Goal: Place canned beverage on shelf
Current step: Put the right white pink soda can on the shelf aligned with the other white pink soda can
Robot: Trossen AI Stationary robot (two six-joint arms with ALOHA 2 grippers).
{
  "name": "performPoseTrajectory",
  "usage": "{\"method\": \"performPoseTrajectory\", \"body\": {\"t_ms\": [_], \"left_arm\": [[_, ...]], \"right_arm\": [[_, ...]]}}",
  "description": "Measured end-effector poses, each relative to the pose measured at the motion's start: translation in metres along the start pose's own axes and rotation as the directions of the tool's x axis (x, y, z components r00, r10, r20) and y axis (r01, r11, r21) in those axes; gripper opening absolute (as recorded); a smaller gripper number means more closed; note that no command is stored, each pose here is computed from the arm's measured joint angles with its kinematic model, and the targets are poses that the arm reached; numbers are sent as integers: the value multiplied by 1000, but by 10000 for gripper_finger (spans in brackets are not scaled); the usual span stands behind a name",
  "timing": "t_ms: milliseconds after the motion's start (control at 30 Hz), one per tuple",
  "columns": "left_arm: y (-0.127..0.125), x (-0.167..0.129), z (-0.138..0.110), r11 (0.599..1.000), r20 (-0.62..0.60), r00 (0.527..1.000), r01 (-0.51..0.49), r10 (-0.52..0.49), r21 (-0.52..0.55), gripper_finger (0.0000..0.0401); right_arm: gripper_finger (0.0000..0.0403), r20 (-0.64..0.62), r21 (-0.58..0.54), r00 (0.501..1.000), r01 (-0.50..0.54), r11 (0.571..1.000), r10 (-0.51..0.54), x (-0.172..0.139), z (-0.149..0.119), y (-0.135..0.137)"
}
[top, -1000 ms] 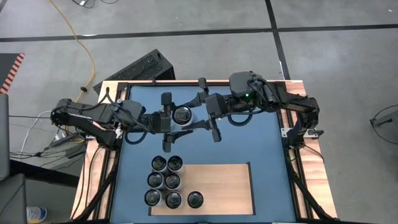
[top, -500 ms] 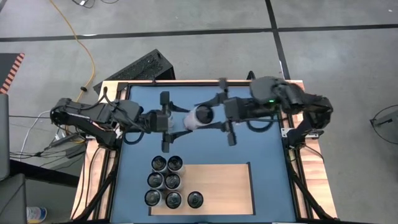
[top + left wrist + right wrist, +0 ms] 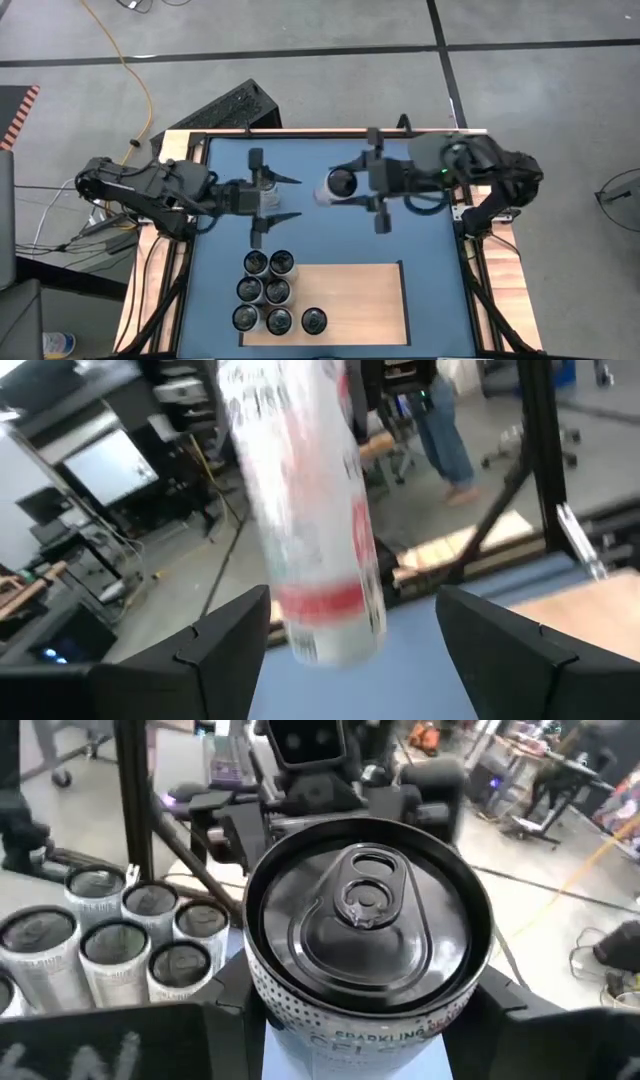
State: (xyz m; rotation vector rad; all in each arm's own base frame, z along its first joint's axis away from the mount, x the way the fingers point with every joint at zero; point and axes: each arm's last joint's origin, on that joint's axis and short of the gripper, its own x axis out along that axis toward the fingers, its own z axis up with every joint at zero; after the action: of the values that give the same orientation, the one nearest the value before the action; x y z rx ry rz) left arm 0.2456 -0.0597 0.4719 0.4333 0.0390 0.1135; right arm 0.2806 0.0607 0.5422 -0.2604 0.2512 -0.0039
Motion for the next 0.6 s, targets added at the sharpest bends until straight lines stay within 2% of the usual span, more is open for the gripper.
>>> {"method": "performPoseTrajectory", "body": {"t_ms": [67,200,400,500,600], "left_arm": [[6,-11,5,1000,28,999,-17,18,-18,272],[17,-35,14,997,85,996,-24,30,-76,272],[31,-68,22,987,154,988,24,1,-162,272],[35,-82,24,983,188,982,45,-10,-180,272],[38,-92,26,980,211,977,60,-18,-192,272]], "right_arm": [[197,21,73,1000,18,997,-19,-22,4,-3],[197,-113,142,990,102,985,-86,-44,-6,5],[197,-307,177,943,185,967,-125,-33,-26,52],[197,-363,223,917,260,939,-168,-56,-40,68],[197,-350,196,903,330,924,-248,-67,-60,96]]}}
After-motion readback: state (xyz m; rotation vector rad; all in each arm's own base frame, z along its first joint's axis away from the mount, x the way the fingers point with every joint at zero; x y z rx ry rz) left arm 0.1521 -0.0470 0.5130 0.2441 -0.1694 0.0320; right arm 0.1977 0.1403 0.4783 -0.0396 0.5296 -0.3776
